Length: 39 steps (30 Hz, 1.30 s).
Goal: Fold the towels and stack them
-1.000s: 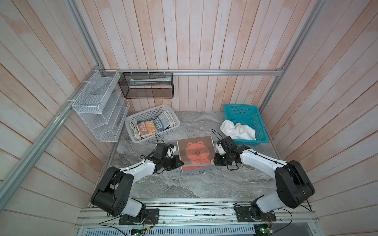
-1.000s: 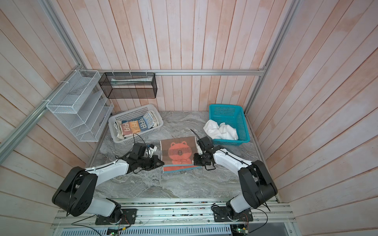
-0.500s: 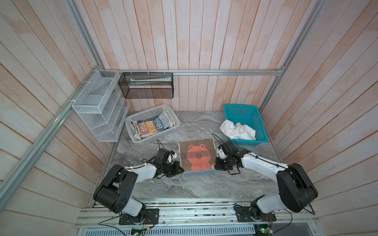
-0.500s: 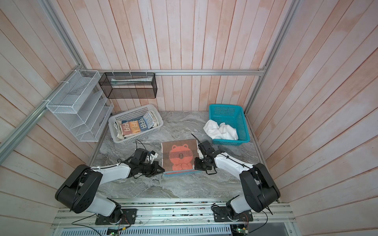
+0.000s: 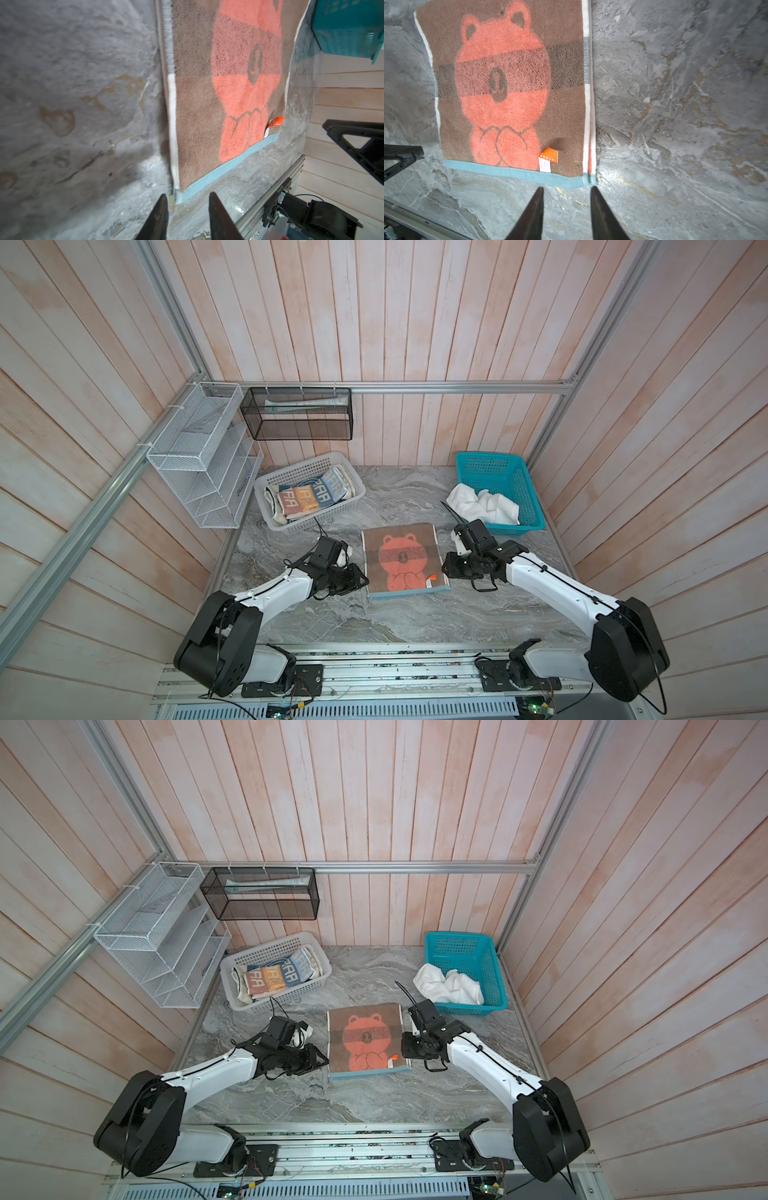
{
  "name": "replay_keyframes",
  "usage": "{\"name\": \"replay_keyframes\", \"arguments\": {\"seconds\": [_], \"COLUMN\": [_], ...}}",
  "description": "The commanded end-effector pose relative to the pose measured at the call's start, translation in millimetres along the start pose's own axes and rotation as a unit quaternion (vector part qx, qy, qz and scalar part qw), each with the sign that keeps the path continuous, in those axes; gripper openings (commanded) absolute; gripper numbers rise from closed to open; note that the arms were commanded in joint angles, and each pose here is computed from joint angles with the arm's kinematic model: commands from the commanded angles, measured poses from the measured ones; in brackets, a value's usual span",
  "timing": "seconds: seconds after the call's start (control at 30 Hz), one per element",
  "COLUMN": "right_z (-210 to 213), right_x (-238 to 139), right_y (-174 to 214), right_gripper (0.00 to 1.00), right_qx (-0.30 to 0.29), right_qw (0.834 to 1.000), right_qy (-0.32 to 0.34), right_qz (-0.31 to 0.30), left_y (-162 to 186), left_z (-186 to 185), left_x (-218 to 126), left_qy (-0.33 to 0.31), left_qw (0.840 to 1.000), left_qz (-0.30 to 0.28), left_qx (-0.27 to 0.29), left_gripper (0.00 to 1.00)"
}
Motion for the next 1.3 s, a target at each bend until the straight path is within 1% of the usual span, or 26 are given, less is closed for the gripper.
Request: {"name": "replay_keyframes", "arguments": {"seconds": [0.0, 0.13, 0.23, 0.33, 0.4, 0.43, 0.5, 0.57, 0.63, 0.73, 0.8, 0.83, 0.93, 1.0, 1.03, 1.07, 1.17, 1.27], "right_z": [7, 4, -7, -10, -8, -7, -5, 0, 1, -1, -3, -7, -16, -21, -26, -31, -33, -28], "right_x": [22, 52, 62, 61, 58, 56, 47, 34, 23, 14, 16, 21, 38, 51, 57, 62, 73, 82], "right_y": [2, 18, 41, 67, 83, 88, 88, 70, 45, -1, -29, -41, -68, -81, -87, -92, -103, -111], "right_gripper": [0.29, 0.15, 0.10, 0.08, 0.09, 0.10, 0.15, 0.25, 0.33, 0.38, 0.38, 0.39, 0.39, 0.42, 0.46, 0.48, 0.50, 0.50], "right_qx": [-0.013, -0.040, -0.035, -0.023, -0.013, -0.010, -0.005, -0.016, -0.028, -0.047, -0.060, -0.064, -0.070, -0.073, -0.070, -0.064, -0.059, -0.067], "right_qw": [0.999, 0.997, 0.996, 0.995, 0.994, 0.993, 0.994, 0.997, 0.999, 0.999, 0.997, 0.996, 0.995, 0.994, 0.994, 0.993, 0.994, 0.995], "right_qy": [-0.020, -0.020, -0.012, -0.013, -0.027, -0.030, -0.034, -0.029, -0.007, 0.022, 0.027, 0.037, 0.056, 0.069, 0.081, 0.092, 0.083, 0.071], "right_qz": [0.030, 0.060, 0.085, 0.101, 0.109, 0.110, 0.103, 0.075, 0.041, -0.016, -0.039, -0.046, -0.042, -0.035, -0.035, -0.035, -0.037, -0.035], "left_y": [-7, 2, 17, 38, 50, 54, 54, 41, 20, -24, -54, -67, -97, -110, -117, -122, -132, -140], "left_z": [-20, -27, -21, -11, -3, -2, -3, -9, -12, -10, -4, -3, -6, -7, -8, -7, -5, -3], "left_x": [18, 46, 58, 56, 50, 45, 34, 21, 9, -1, -2, 1, 12, 22, 26, 30, 40, 45], "left_qy": [0.005, 0.002, -0.014, -0.027, -0.034, -0.037, -0.047, -0.060, -0.061, -0.060, -0.066, -0.058, -0.037, -0.034, -0.033, -0.033, -0.033, -0.029], "left_qw": [0.999, 0.998, 0.997, 0.995, 0.994, 0.994, 0.993, 0.994, 0.995, 0.997, 0.996, 0.996, 0.996, 0.996, 0.996, 0.996, 0.996, 0.996], "left_qz": [0.006, 0.039, 0.064, 0.086, 0.097, 0.100, 0.099, 0.078, 0.048, -0.003, -0.039, -0.051, -0.072, -0.074, -0.075, -0.078, -0.081, -0.087], "left_qx": [0.035, 0.042, 0.042, 0.034, 0.025, 0.026, 0.037, 0.053, 0.059, 0.056, 0.046, 0.039, 0.032, 0.028, 0.027, 0.025, 0.019, 0.011], "left_gripper": [0.34, 0.29, 0.28, 0.29, 0.28, 0.29, 0.30, 0.34, 0.39, 0.47, 0.48, 0.48, 0.47, 0.47, 0.47, 0.48, 0.47, 0.47]}}
Point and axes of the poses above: each gripper's point midway between its finger pads, its own x axis out along the fingers, its own z axis along the line the jaws close on, y = z × x, the point moved 2 cm from there along -x, back along the fingers, and after that the axes turned 4 degrees about -x, right-handed, at the moved point
